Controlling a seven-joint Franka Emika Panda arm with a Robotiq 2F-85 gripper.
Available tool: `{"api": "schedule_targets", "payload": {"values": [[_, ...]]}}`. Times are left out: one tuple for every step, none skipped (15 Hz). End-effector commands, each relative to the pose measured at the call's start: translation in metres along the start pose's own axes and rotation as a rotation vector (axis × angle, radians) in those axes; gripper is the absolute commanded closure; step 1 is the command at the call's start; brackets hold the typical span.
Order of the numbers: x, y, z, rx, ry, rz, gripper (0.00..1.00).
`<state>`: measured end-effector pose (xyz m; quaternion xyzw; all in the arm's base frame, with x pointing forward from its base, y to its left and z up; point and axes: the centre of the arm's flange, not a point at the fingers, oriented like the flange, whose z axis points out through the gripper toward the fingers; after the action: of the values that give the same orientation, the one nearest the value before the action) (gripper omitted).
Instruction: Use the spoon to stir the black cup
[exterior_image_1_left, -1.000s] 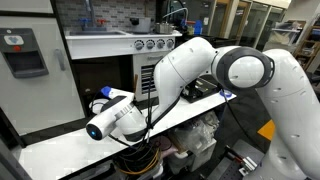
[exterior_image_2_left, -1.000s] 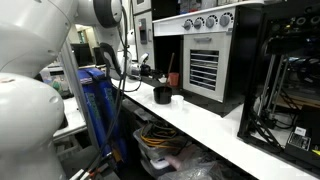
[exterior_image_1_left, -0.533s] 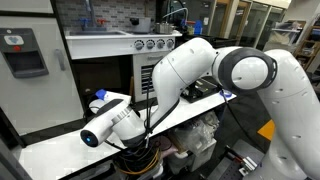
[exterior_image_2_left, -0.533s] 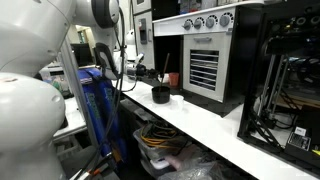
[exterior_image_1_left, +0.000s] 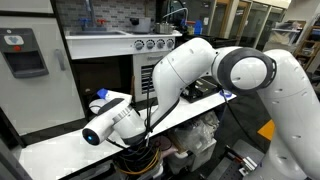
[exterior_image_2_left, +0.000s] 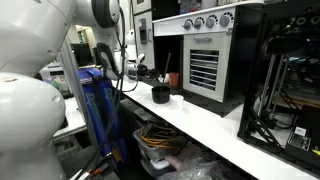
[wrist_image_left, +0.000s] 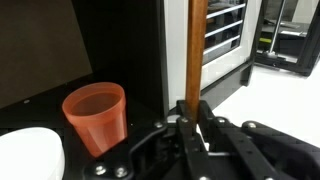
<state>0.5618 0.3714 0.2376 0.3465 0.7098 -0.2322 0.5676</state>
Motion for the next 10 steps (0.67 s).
{"api": "schedule_targets", "payload": {"values": [[-0.007, -0.007, 0.014, 0.001, -0.014, 0.006, 0.97], [-0.009, -0.008, 0.016, 0.005, -0.018, 0.006, 0.97], [-0.01, -0.008, 0.019, 0.009, -0.023, 0.007, 0.97], [-0.01, -0.009, 0.021, 0.012, -0.026, 0.007, 0.97], [-0.011, -0.009, 0.024, 0.016, -0.03, 0.008, 0.97], [-0.012, -0.01, 0.026, 0.019, -0.033, 0.008, 0.97], [-0.013, -0.01, 0.028, 0.023, -0.035, 0.008, 0.97], [-0.014, -0.011, 0.03, 0.026, -0.038, 0.008, 0.97], [-0.014, -0.011, 0.032, 0.029, -0.041, 0.009, 0.97], [-0.015, -0.012, 0.034, 0.032, -0.043, 0.008, 0.97]]}}
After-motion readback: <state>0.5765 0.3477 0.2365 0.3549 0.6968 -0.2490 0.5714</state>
